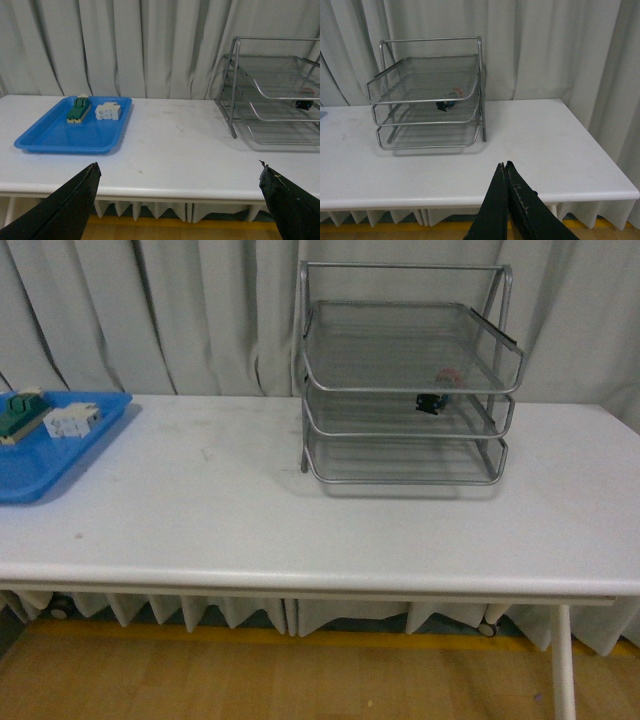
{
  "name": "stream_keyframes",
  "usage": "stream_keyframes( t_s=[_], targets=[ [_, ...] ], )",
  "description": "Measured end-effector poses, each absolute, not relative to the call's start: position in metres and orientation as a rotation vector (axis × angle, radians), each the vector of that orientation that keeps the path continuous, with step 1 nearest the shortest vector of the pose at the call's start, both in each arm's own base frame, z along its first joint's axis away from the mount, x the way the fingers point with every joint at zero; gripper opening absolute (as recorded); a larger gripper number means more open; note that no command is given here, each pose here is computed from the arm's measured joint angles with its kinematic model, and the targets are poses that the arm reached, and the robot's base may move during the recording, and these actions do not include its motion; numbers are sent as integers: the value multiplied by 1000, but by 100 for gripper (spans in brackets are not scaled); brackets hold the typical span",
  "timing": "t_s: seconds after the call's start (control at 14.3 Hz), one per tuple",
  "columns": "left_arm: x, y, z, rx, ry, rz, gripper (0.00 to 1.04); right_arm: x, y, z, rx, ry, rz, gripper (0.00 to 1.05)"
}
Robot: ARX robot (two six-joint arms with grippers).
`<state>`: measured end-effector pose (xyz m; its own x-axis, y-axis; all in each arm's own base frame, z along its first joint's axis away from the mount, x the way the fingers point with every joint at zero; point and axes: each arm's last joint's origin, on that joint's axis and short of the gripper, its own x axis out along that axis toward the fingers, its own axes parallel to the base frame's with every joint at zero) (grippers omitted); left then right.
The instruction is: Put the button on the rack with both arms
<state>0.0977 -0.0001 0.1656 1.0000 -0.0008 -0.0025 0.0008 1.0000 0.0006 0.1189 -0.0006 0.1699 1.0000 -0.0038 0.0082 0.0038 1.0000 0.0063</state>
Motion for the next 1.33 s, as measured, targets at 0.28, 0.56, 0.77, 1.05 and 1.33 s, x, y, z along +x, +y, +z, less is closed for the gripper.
stream_keyframes(
  t_s=[0.28,0.56,0.77,1.05,1.33],
  targets=[
    [98,0,166,1,3,-1,98,112,-1,170,6,-12,-4,2],
    [98,0,166,1,3,-1,98,108,-1,170,6,-12,-4,2],
    [98,0,166,1,2,-1,98,97,-1,166,6,4,-6,2],
    [98,0,166,1,3,-1,98,97,-1,167,6,-4,-6,2],
    [98,0,166,1,3,-1,98,97,-1,167,5,-4,-6,30]
  ],
)
